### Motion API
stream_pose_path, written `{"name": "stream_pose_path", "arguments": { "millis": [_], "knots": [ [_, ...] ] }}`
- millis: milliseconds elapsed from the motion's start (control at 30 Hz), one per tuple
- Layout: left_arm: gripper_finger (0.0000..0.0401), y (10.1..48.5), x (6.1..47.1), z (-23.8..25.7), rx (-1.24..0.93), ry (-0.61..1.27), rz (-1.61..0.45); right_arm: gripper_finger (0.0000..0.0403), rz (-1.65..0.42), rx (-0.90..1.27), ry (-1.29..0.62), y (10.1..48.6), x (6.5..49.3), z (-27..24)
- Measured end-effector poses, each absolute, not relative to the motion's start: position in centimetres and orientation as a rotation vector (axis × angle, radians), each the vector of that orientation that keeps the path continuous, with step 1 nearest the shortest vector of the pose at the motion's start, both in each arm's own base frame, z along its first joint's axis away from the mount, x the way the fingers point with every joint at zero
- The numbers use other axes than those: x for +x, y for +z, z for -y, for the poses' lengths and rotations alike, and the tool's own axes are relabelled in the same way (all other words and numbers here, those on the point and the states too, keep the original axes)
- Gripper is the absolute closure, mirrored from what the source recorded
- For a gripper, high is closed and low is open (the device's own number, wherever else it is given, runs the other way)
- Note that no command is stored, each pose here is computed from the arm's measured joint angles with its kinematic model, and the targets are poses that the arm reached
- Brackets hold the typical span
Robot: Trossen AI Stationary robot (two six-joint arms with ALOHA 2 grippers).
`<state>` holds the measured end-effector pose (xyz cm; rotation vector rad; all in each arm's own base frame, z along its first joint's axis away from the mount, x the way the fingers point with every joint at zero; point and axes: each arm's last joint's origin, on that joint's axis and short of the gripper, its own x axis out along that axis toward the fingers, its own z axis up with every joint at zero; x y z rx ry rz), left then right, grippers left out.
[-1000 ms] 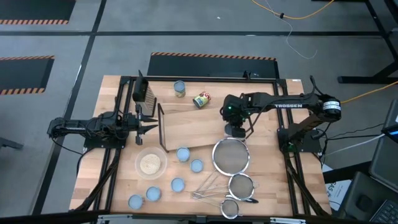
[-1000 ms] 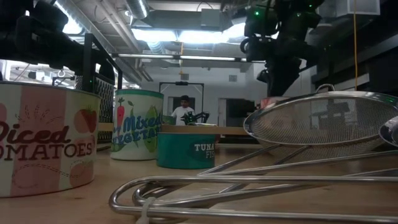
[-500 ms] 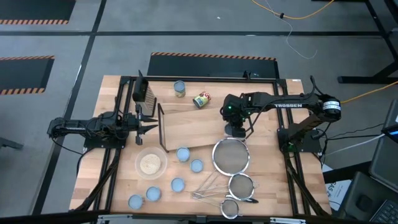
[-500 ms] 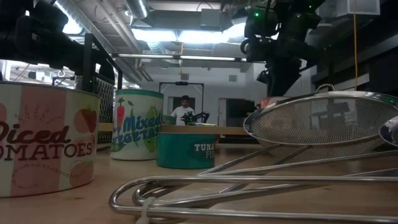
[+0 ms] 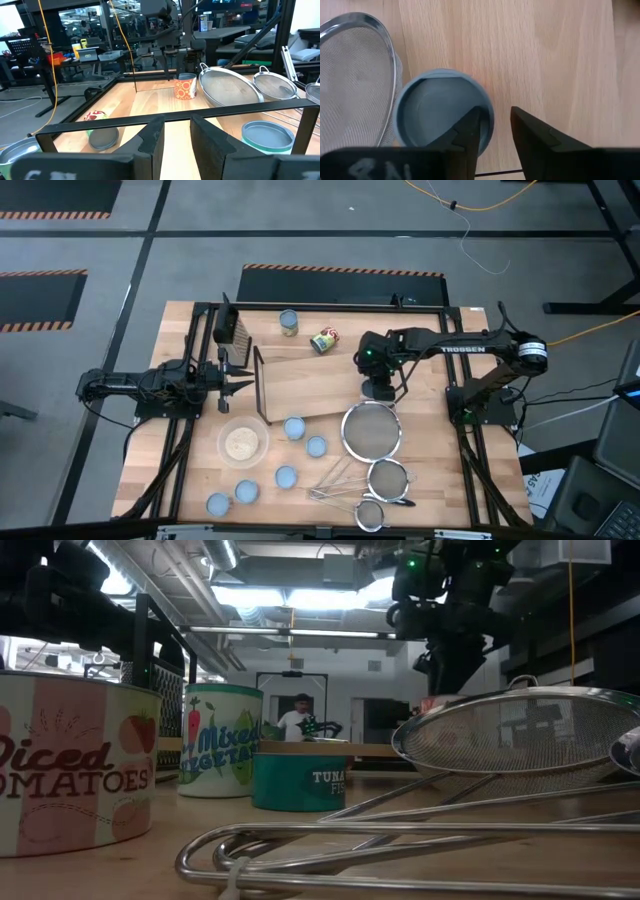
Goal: Pick and place cans onto a shelf
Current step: Adjust the large orange can on the shelf, then put the large yellow can on the shelf
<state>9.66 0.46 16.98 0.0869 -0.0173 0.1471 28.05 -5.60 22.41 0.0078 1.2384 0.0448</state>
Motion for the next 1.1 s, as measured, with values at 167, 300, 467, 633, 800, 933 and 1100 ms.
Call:
{"name": "stream_pose_path", "arguments": {
  "millis": [167, 300, 467, 633, 800, 933, 1100],
  "knots": [
    [0.0315, 17.0, 9.7, -0.5, 0.087, 0.147, 0.017, 0.0289, -1.180, -0.006, 0.039, 24.5, 28.9, 5.8],
    [0.0315, 17.0, 9.7, -0.5, 0.087, 0.147, 0.017, 0.0289, -1.122, -0.018, 0.031, 26.6, 29.6, 5.9],
    [0.0315, 17.0, 9.7, -0.5, 0.087, 0.147, 0.017, 0.0289, -1.030, -0.037, 0.019, 29.1, 30.4, 6.1],
    [0.0315, 17.0, 9.7, -0.5, 0.087, 0.147, 0.017, 0.0289, -0.954, -0.078, -0.038, 31.0, 31.0, 6.4],
    [0.0315, 17.0, 9.7, -0.5, 0.087, 0.147, 0.020, 0.0289, -0.858, -0.137, -0.136, 32.1, 31.7, 6.8],
    [0.0315, 17.3, 9.7, -0.5, 0.085, 0.149, 0.058, 0.0289, -0.785, -0.178, -0.169, 32.5, 32.3, 7.5],
    [0.0315, 17.9, 9.6, -0.5, 0.081, 0.152, 0.118, 0.0289, -0.732, -0.180, -0.213, 32.4, 32.8, 9.3]
  ]
}}
